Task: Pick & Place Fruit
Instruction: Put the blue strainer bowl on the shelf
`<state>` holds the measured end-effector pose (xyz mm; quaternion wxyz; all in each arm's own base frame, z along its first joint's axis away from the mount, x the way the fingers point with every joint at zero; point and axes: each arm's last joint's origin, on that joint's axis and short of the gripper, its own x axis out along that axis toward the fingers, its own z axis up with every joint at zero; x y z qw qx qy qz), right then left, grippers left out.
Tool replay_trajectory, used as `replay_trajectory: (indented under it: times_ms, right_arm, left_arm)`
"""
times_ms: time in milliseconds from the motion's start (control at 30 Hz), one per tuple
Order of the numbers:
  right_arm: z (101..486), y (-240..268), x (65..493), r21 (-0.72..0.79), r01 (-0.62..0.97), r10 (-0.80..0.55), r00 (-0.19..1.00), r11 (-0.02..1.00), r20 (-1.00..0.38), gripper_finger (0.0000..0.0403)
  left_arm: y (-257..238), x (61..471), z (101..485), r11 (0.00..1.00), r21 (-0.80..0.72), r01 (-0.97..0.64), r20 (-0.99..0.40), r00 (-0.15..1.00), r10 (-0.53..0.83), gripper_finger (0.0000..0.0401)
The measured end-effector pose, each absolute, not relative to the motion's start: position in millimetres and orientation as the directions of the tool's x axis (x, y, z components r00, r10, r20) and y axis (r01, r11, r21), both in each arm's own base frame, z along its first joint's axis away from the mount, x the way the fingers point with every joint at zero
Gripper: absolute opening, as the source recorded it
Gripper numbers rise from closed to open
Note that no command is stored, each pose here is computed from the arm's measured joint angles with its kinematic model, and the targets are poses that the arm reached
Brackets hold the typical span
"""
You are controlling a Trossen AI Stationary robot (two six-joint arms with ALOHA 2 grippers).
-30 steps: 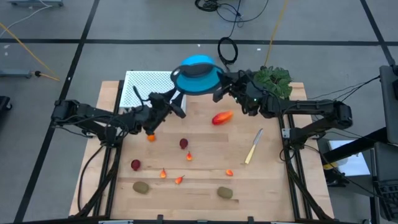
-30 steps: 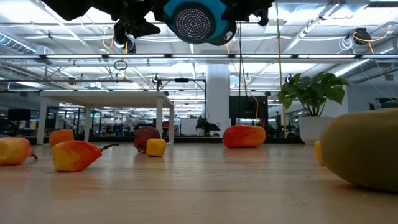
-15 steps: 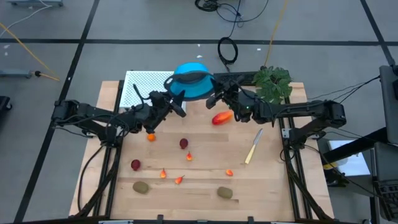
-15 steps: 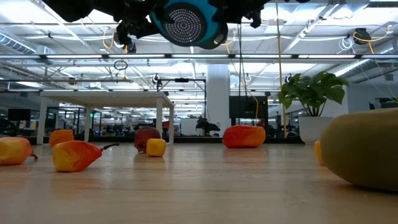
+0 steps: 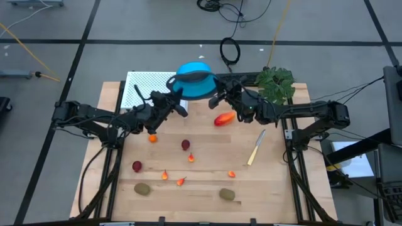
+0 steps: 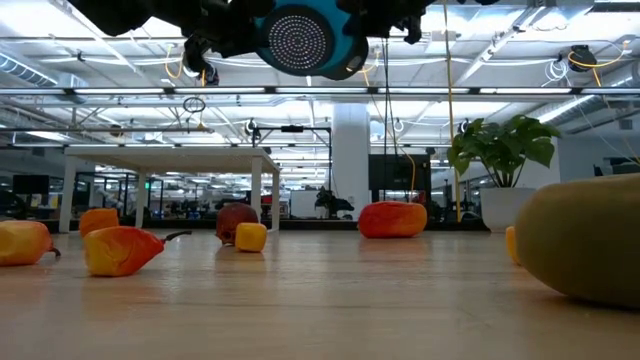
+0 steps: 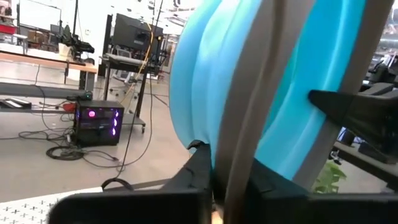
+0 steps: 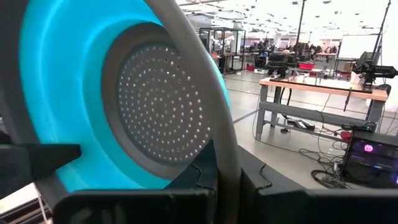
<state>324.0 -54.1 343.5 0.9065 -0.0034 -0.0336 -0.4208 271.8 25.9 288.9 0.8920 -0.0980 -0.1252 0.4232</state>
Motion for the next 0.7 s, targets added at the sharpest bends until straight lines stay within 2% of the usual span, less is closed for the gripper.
replay_trajectory:
  times_ms: [367, 700]
  right_arm:
    - [339.3, -53.8, 324.6, -0.017, 0.757, -0.756, 0.653, 0.653, 0.032, 0.0050]
    - [339.9, -50.3, 323.5, -0.051, 0.747, -0.747, 0.664, 0.663, 0.022, 0.0143]
  left_arm:
    - [25.6, 272.2, 288.3, 0.634, -0.266, -0.726, 0.137, 0.623, 0.770, 0.0006]
    - [26.2, 271.8, 285.8, 0.595, -0.324, -0.736, 0.114, 0.594, 0.797, 0.0002]
